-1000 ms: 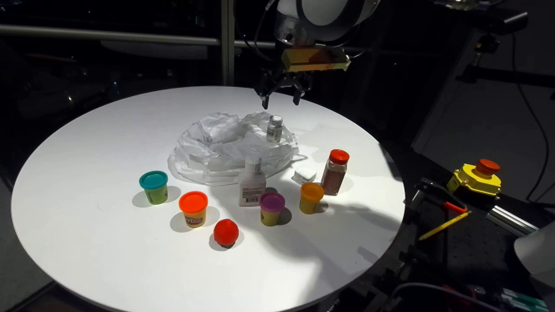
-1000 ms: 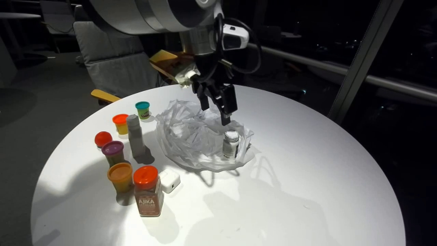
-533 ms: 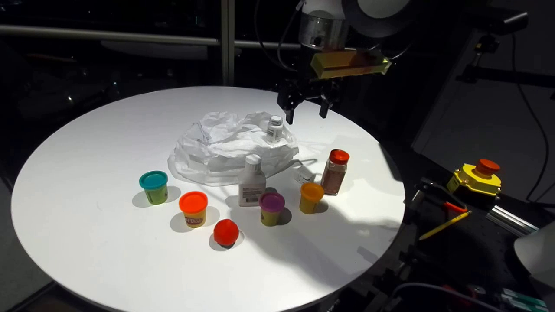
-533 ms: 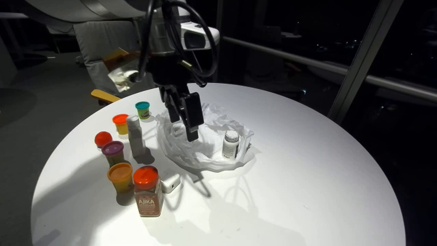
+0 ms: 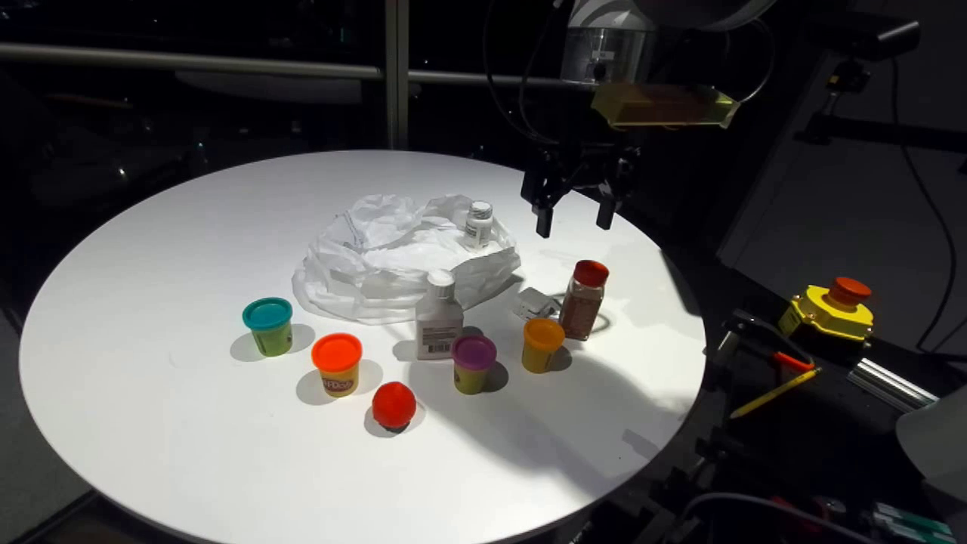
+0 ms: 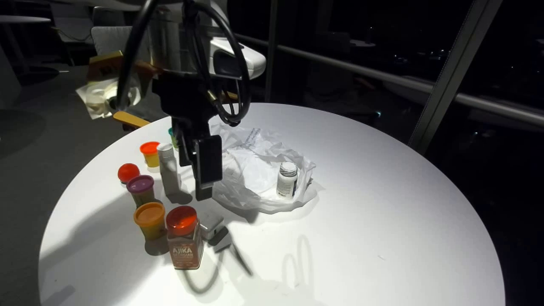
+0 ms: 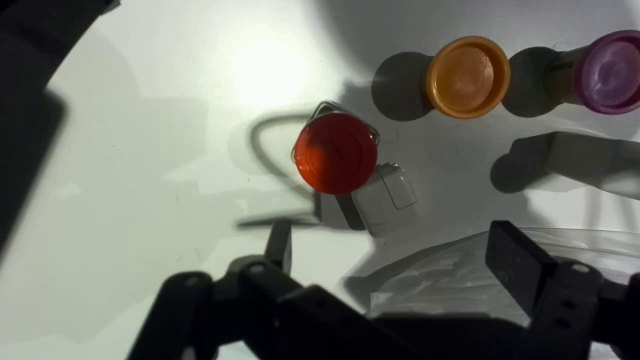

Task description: Pick up the objects on the table and put them on the plastic

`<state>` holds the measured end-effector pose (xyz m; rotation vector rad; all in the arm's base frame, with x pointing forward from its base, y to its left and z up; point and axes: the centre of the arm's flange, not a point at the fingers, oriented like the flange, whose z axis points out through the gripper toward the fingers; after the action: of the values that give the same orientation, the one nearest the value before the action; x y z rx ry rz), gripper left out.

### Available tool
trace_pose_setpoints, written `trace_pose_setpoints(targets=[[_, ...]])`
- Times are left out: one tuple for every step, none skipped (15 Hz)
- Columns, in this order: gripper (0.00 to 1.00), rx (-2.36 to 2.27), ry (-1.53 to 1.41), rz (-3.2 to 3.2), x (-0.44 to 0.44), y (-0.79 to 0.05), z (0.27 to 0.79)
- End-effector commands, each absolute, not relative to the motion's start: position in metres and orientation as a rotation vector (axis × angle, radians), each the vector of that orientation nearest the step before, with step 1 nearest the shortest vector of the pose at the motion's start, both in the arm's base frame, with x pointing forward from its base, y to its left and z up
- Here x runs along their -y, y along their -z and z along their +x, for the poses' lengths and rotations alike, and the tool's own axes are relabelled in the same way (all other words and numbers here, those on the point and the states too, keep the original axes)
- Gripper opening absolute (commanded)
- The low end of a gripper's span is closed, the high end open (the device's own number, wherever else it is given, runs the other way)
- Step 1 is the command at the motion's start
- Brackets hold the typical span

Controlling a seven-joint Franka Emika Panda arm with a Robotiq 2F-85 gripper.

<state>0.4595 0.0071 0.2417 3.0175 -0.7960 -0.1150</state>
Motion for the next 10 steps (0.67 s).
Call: trace_pose_setpoints(targets=[[1.00,0.828,0.193,3.045,0.009,-0.238,0.459],[1.00,0.841,0.216,3.045,0.012,-0.235,0.458],[1.00,0.847,0.236,3.047,0.014,-0.233,0.458],[1.00,0.850,0.251,3.047,0.016,-0.230,0.457],[1.00,0.850,0.269,3.053,0.015,-0.229,0.454],[1.00,0.847,0.277,3.051,0.015,-0.227,0.452],[1.00,0.837,0.288,3.052,0.014,-0.225,0.451],[1.00,0.825,0.294,3.043,0.012,-0.222,0.450],[1.00,0.819,0.297,3.036,0.010,-0.219,0.450],[1.00,0.811,0.305,3.030,0.009,-0.215,0.450]])
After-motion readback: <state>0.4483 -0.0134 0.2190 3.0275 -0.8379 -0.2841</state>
